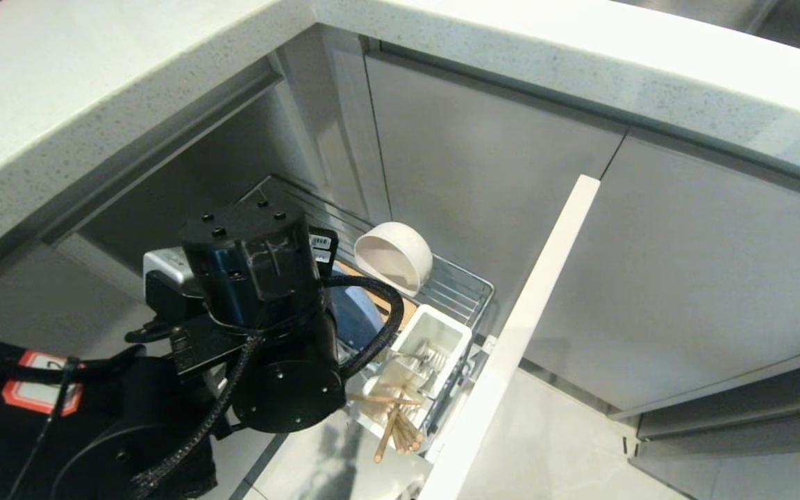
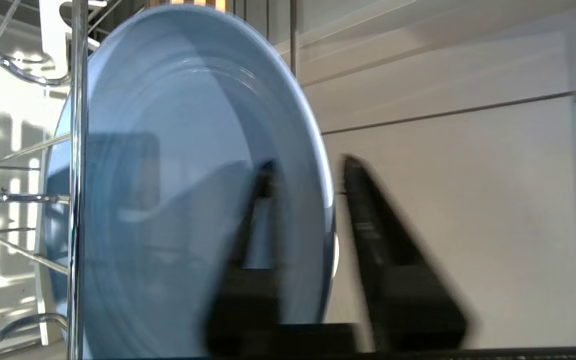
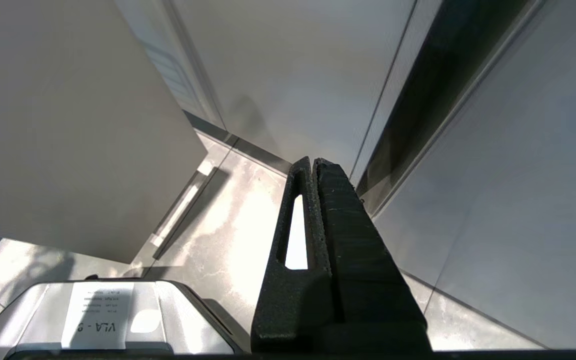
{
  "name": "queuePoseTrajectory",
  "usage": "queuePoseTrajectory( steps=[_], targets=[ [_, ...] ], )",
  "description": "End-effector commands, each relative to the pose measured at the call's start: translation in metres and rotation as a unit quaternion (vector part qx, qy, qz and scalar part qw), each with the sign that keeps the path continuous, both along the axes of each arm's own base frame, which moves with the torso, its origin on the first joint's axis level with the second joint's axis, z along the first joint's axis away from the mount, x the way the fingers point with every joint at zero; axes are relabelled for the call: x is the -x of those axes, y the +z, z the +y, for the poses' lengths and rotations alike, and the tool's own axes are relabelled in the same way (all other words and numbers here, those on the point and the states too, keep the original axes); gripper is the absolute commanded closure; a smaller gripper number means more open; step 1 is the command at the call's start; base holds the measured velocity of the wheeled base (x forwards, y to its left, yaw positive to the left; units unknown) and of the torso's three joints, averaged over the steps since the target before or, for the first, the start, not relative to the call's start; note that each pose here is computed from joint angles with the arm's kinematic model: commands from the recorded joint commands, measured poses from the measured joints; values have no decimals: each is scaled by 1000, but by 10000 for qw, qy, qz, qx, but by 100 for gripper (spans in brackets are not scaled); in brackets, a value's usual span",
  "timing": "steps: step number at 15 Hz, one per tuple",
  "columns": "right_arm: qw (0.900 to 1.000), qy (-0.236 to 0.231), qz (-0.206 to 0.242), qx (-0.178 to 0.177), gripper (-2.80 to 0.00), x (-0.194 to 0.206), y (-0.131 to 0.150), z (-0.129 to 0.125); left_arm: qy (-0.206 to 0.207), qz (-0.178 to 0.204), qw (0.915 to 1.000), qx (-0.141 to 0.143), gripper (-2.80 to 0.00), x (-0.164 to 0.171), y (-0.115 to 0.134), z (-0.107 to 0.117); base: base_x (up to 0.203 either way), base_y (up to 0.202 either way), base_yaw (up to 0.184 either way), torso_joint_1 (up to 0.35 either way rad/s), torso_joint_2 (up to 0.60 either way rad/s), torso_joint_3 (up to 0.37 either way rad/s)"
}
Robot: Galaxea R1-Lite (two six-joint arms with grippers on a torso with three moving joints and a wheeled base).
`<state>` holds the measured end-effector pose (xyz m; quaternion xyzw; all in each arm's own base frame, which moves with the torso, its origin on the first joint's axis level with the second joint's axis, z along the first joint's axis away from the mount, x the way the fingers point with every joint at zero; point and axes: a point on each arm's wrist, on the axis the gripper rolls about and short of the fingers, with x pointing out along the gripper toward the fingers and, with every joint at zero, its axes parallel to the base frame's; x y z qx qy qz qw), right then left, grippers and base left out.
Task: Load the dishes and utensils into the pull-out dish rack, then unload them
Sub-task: Pick up the plate and place it in the cupboard, then take the plate out of the cupboard
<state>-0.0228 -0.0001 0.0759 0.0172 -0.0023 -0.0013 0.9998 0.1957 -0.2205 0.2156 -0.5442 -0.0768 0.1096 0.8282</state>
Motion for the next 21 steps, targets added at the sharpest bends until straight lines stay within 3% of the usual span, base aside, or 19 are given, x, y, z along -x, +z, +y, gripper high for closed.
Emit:
queuePoseTrajectory(
  steps=[1,7,13,14,17,19,20,21],
  targets=[
    [10000,1,-15,-1,0,0,0,0,50,-43,10000,68,-280,0,2,1,0,0,0,0,0,0],
    [10000,2,-14,0,0,0,0,0,47,133,9998,-160,-280,6,9,6,0,0,0,0,0,0],
    [10000,2,-12,1,0,0,0,0,-259,385,9975,-531,-280,39,54,22,0,0,0,0,0,0],
    [10000,5,-9,-2,0,0,0,0,-311,392,9972,-548,0,43,60,23,0,0,0,0,0,0],
    [10000,0,-12,-4,0,0,0,0,-506,682,9910,-1032,0,53,63,21,0,0,0,0,0,0],
    [10000,4,-14,0,0,0,0,0,-748,861,9817,-1523,0,64,75,17,0,0,0,0,0,0],
    [10000,-1,-15,3,0,0,0,0,-860,1000,9718,-1956,0,69,80,16,0,0,0,0,0,0],
    [10000,6,-15,3,0,0,0,0,-919,1201,9547,-2562,0,72,81,17,0,0,0,0,0,0]
  ],
)
